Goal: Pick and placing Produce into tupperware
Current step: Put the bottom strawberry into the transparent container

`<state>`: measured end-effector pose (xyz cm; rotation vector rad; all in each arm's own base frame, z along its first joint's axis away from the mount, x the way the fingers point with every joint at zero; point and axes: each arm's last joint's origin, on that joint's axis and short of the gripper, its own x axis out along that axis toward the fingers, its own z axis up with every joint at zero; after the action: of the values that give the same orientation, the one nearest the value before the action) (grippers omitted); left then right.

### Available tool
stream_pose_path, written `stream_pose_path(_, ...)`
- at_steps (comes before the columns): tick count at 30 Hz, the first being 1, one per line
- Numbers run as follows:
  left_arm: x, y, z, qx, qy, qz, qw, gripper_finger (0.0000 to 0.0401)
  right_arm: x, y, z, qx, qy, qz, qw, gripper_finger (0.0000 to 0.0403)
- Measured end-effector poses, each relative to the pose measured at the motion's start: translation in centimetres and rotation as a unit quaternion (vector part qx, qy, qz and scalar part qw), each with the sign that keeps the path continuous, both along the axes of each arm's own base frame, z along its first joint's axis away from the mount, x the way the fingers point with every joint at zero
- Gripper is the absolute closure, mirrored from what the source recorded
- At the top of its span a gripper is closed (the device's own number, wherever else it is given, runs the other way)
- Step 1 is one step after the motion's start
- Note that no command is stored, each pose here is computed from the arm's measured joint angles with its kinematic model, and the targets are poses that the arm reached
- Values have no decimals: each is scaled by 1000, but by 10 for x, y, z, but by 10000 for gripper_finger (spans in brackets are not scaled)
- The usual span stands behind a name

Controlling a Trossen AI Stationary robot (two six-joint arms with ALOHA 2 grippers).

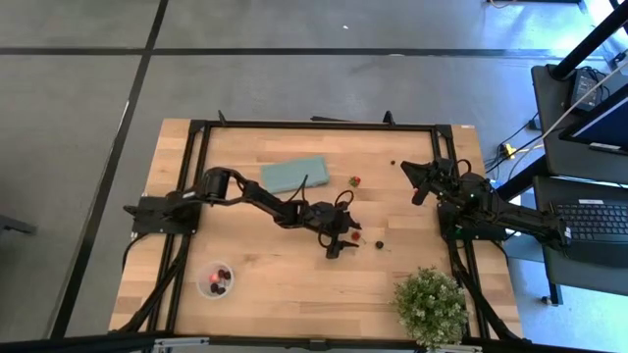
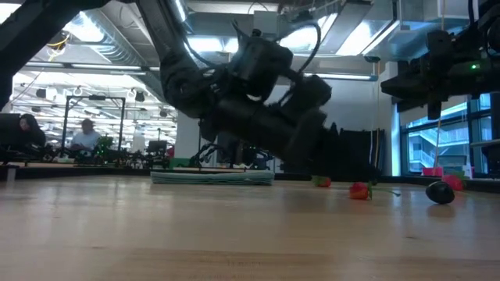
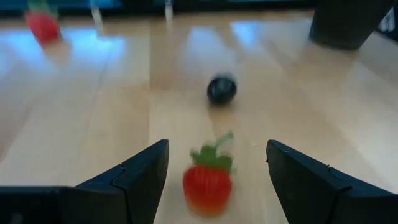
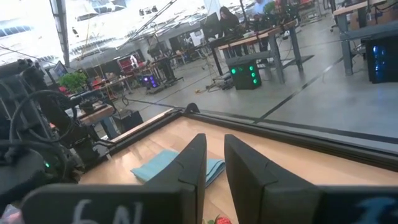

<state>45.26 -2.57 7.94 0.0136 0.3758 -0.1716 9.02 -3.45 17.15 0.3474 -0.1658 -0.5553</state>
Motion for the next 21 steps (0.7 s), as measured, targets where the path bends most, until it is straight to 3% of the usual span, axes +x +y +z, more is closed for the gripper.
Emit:
stream_pose_path(4, 6, -2, -11, -32, 13, 3, 999, 140, 0, 0, 0, 0, 0, 0, 1000, 342)
stream_pose_path(10, 9, -1, -12, -36, 15, 3, 999, 145, 0, 0, 0, 0, 0, 0, 1000, 342)
stream_pose_path(21, 9, 0, -13, -40, 23, 12, 999, 206, 0, 0, 0, 0, 0, 0, 1000, 342)
